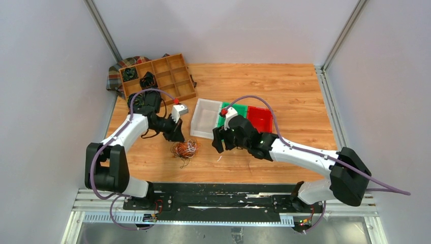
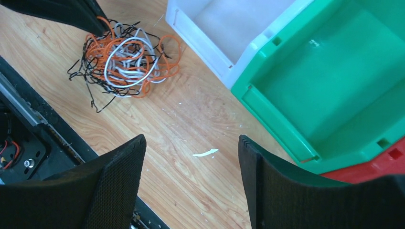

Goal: Untangle the cables
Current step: Untie the cable.

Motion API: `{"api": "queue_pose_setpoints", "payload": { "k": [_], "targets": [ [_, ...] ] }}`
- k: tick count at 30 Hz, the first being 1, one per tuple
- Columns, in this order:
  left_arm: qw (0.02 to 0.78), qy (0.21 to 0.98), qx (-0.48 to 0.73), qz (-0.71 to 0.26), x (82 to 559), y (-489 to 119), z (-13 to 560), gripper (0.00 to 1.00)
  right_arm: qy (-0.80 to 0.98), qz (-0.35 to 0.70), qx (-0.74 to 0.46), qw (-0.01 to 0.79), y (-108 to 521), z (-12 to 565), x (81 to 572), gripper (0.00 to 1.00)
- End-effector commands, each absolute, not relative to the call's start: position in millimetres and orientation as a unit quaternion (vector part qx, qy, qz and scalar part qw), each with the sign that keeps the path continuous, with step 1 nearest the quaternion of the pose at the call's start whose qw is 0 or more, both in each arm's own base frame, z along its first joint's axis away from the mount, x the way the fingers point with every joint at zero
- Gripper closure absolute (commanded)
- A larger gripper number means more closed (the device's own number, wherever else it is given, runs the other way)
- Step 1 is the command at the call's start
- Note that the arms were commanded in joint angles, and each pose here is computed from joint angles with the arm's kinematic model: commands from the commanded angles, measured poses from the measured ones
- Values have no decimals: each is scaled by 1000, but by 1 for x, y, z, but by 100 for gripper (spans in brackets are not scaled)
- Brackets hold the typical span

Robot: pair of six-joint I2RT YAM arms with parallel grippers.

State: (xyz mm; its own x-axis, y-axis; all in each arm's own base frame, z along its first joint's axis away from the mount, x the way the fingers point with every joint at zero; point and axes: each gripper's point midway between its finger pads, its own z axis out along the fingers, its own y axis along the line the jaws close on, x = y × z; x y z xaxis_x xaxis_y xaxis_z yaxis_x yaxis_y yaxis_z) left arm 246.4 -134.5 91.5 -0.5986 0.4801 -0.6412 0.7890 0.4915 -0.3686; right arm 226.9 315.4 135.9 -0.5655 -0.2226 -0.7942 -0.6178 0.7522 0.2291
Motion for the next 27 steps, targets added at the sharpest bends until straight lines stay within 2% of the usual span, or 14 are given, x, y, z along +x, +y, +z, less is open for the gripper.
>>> {"api": "queue_pose_setpoints", "payload": {
  "k": [1,10,17,27],
  "targets": [
    [256,837,361,-321,251,-137,115,98,827,280,-238,425,343,163,230,29],
    [305,838,326,-315,221,-140,168,99,795,329,-232,454,389,190,228,20],
    [336,819,342,-314,204,-147,204,99,768,366,-238,469,421,212,223,19],
    [328,802,349,-356,188,-158,227,99,751,396,-234,473,436,223,220,19]
  ]
}}
